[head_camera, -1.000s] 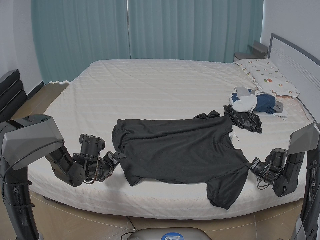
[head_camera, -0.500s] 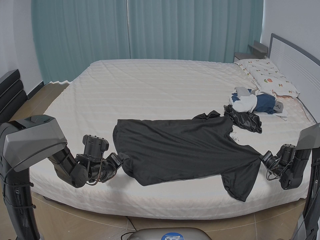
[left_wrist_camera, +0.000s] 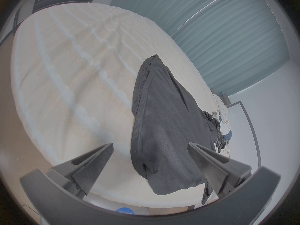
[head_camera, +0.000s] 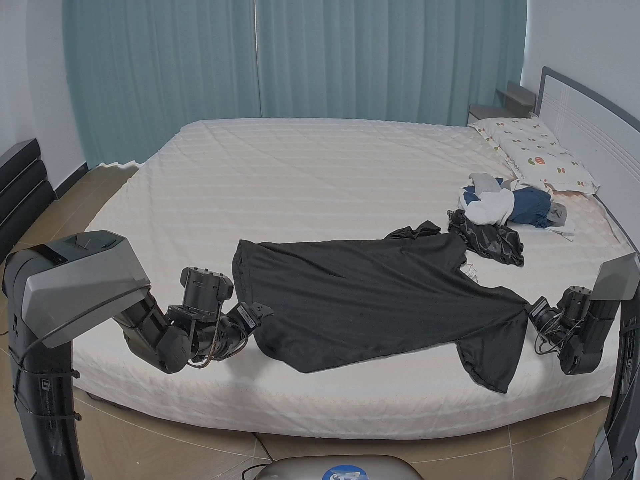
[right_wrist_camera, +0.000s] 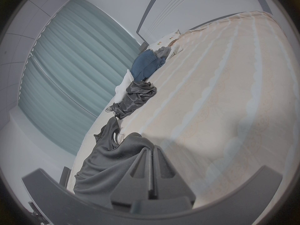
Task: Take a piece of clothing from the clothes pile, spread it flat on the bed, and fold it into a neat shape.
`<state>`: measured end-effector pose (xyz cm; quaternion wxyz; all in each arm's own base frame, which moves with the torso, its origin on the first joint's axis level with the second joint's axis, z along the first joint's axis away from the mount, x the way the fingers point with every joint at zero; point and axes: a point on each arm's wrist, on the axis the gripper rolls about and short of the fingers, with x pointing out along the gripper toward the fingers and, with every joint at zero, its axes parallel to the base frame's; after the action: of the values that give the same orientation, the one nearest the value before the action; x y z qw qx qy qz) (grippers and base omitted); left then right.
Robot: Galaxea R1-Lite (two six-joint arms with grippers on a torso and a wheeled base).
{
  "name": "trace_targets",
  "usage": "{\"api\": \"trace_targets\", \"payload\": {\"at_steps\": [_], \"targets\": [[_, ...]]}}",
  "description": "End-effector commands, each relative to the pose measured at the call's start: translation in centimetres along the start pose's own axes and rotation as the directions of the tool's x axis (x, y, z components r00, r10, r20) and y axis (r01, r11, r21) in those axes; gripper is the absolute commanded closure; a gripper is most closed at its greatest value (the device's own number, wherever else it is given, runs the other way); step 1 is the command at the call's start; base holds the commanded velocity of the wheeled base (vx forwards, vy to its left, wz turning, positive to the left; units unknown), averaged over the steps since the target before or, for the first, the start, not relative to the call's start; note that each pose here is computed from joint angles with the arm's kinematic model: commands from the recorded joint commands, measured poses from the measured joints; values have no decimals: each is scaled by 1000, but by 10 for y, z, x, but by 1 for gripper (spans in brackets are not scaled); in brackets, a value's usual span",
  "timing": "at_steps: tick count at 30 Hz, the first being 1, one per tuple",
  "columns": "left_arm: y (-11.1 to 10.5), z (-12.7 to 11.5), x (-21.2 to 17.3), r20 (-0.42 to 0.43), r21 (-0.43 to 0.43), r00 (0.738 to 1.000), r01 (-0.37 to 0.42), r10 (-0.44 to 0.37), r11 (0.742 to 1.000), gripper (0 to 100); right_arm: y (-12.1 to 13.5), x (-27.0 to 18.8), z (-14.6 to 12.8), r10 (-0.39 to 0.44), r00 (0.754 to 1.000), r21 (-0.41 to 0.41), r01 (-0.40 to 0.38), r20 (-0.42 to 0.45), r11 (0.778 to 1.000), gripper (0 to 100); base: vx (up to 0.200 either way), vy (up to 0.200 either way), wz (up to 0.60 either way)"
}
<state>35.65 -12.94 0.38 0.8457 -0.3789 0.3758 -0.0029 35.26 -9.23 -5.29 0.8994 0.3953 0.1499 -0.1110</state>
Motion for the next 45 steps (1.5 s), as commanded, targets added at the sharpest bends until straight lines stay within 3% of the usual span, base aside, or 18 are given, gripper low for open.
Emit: {"api": "trace_targets", "payload": {"at_steps": [1, 5, 11, 17, 27, 28, 33, 36, 39, 45], "targets": [[-1, -1, 11, -2, 16, 1000, 2, -2, 1000, 0, -4, 4, -5, -7, 1000, 1, 7, -13, 1000, 100, 0, 0, 0], [-1, 0, 18, -6, 25, 1000, -10, 10, 1000, 0, -4, 4, -7, -5, 1000, 0, 5, -15, 1000, 100, 0, 0, 0], [-7, 3, 23, -10, 117, 998, -66, 67, 991, 0, -4, 3, -8, -6, 1000, 1, 6, -18, 1000, 100, 0, 0, 0], [-26, 2, 35, -13, 148, 996, -80, 83, 986, 0, -2, 2, -10, -5, 1000, -2, 4, -25, 1000, 100, 0, 0, 0], [-25, -2, 60, -9, 228, 991, -128, 133, 965, 0, -2, 2, -11, -6, 1000, -1, 6, -26, 1000, 100, 0, 0, 0], [-26, -1, 62, 2, 227, 991, -131, 134, 965, 100, -2, 2, -11, -7, 1000, 0, 7, -25, 1000, 100, 0, 0, 0], [-27, 6, 64, 42, 207, 991, -136, 130, 969, 100, -2, 1, -11, -8, 1000, 2, 8, -24, 1000, 100, 0, 0, 0], [-30, 17, 63, 83, 142, 989, -134, 123, 981, 100, -1, 1, -11, 0, 1000, -1, 0, -19, 1000, 100, 0, 0, 0], [-33, 41, 58, 167, 23, 982, -96, 91, 995, 100, 2, 2, -12, 17, 1000, -6, -18, -9, 1000, 100, 0, 0, 0], [-29, 69, 55, 288, -36, 958, 5, 6, 999, 100, 7, 3, -15, 37, 999, -10, -37, -10, 999, 100, 0, 0, 0]]}}
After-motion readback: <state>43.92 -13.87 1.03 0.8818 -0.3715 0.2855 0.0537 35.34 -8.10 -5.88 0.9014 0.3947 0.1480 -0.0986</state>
